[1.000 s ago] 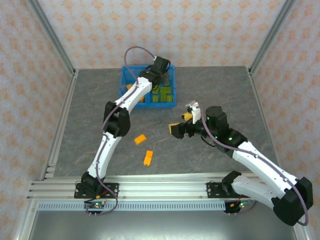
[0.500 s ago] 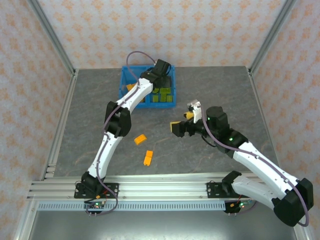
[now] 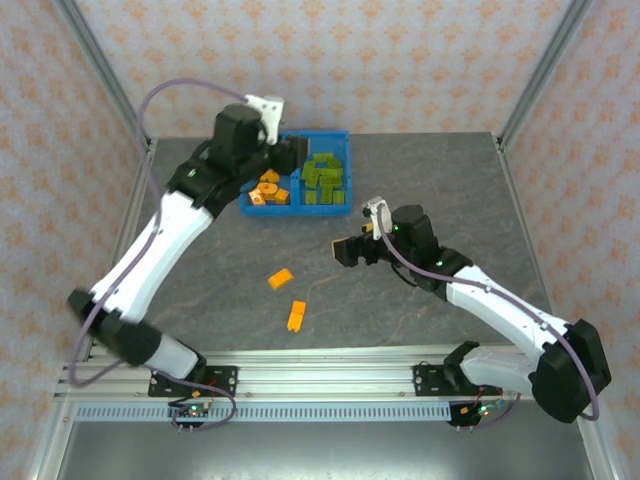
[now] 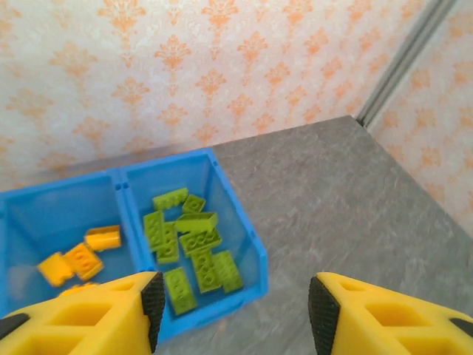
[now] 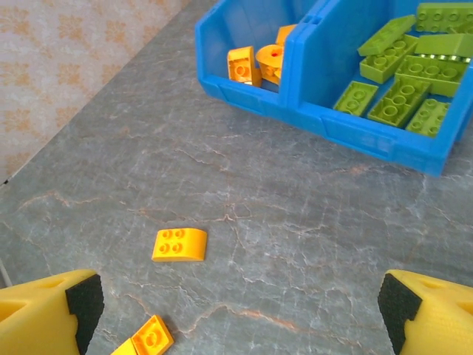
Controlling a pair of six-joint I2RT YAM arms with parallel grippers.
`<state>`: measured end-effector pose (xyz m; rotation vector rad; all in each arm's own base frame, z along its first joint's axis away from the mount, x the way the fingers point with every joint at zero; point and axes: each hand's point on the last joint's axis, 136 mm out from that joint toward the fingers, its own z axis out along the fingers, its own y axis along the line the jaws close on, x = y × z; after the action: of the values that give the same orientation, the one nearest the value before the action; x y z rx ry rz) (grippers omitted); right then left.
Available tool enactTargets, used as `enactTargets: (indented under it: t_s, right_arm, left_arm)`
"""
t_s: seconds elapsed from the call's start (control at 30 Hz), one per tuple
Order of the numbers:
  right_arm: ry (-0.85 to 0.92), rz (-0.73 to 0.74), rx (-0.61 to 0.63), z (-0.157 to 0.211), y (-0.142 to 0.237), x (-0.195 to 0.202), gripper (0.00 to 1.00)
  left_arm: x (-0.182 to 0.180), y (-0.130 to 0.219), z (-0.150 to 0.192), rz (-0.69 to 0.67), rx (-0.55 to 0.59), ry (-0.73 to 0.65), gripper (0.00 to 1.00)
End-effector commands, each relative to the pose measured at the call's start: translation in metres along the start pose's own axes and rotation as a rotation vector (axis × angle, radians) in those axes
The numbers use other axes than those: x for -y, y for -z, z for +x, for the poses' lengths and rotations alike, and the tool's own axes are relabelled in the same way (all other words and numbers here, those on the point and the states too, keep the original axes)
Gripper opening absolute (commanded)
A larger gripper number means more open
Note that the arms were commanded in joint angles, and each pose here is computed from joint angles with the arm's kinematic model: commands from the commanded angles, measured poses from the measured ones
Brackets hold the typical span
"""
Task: Sort the legos into containers by color
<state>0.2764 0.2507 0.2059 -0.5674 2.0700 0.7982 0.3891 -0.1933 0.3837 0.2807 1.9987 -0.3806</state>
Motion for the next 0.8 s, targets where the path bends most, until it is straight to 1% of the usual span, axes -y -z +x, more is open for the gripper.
enactTargets:
  t_s: [0.0, 0.03, 0.1, 0.2, 0.23, 0.27, 0.33, 0.47, 0.5, 0.6, 0.67, 0.77]
  right_arm:
    - [0.060, -0.083, 0.074, -0.025, -0.005, -0.018, 0.97]
    - [0.065, -0.089, 0.080, -0.027, -0.005, -0.019, 0.98]
    - [0.062, -0.089, 0.058, -0.023, -0.015, -0.016, 0.97]
    - [0.062, -0.089, 0.035, -0.021, -0.023, -0.014, 0.98]
    - [0.059, -0.085, 0.023, -0.020, -0.024, -0.013, 0.98]
    - [0.057, -0.081, 0.009, -0.018, -0.026, -0.012, 0.98]
    - [0.053, -0.081, -0.003, -0.016, -0.026, -0.012, 0.97]
    - [0.060, -0.077, 0.007, -0.015, -0.020, -0.012, 0.97]
    - [0.063, -0.070, 0.006, -0.014, -0.018, -0.012, 0.97]
    - [0.076, -0.051, 0.011, -0.012, -0.011, -0.010, 0.98]
    - [0.078, -0.041, 0.012, -0.010, -0.009, -0.008, 0.98]
    - [0.076, -0.032, 0.008, -0.007, -0.010, -0.006, 0.98]
  left_arm:
    - [-0.019, 0.006, 0.088, -0.048, -0.231, -0.221, 0.63]
    - [-0.023, 0.016, 0.104, -0.048, -0.257, -0.264, 0.66]
    - [-0.029, 0.028, 0.137, -0.034, -0.320, -0.355, 0.76]
    - [-0.030, 0.033, 0.192, 0.046, -0.465, -0.461, 0.99]
    - [-0.031, 0.033, 0.212, 0.071, -0.534, -0.499, 1.00]
    - [-0.034, 0.030, 0.227, 0.067, -0.592, -0.520, 1.00]
    - [-0.039, 0.019, 0.245, 0.054, -0.670, -0.509, 1.00]
    - [-0.025, -0.003, 0.276, 0.163, -0.726, -0.488, 1.00]
    - [-0.027, -0.009, 0.282, 0.163, -0.742, -0.493, 1.00]
    - [-0.034, -0.021, 0.305, 0.149, -0.845, -0.497, 1.00]
    - [-0.031, -0.026, 0.317, 0.175, -0.910, -0.471, 1.00]
    - [-0.033, -0.034, 0.333, 0.169, -0.956, -0.449, 1.00]
